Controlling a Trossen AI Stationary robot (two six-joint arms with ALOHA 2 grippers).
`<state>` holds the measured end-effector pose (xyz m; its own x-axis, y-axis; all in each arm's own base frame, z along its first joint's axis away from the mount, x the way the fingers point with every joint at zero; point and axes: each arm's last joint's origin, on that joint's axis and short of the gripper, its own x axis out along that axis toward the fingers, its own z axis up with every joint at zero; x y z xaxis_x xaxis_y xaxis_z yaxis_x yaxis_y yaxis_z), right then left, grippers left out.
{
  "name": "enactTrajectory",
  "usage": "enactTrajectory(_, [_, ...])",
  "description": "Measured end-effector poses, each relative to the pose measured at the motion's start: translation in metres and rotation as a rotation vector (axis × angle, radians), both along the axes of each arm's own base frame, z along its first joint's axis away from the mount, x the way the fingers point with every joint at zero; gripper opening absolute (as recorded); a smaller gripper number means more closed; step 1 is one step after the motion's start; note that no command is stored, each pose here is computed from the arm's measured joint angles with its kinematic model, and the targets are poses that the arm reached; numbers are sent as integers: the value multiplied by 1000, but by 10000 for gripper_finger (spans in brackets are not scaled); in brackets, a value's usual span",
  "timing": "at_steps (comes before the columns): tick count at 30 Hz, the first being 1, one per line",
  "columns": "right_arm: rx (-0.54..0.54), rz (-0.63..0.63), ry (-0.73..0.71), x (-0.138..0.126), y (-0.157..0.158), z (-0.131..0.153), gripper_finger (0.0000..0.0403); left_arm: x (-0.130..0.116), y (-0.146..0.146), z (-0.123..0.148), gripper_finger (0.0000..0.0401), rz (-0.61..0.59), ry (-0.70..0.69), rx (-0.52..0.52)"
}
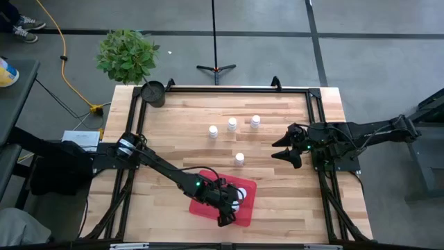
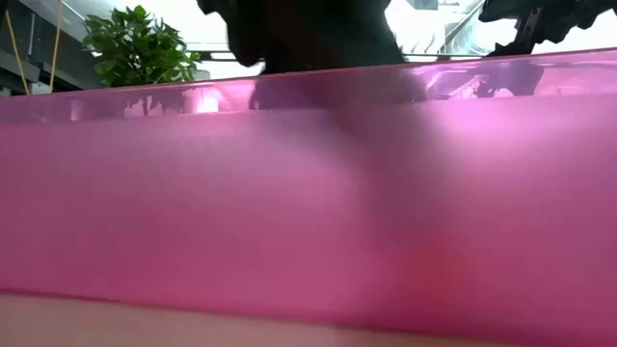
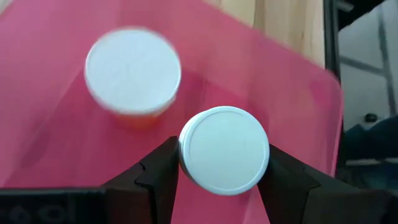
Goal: Pick and place pill bottles into a basket
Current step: Put the white medicine bottle into the red container
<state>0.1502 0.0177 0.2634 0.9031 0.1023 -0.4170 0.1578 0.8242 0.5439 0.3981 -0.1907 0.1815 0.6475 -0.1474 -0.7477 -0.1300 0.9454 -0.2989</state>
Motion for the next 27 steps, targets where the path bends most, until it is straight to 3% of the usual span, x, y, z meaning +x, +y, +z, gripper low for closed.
enactTrajectory(27, [-18,9,-2,0,0,0,291,2,5,-2,220,-49,37,-47])
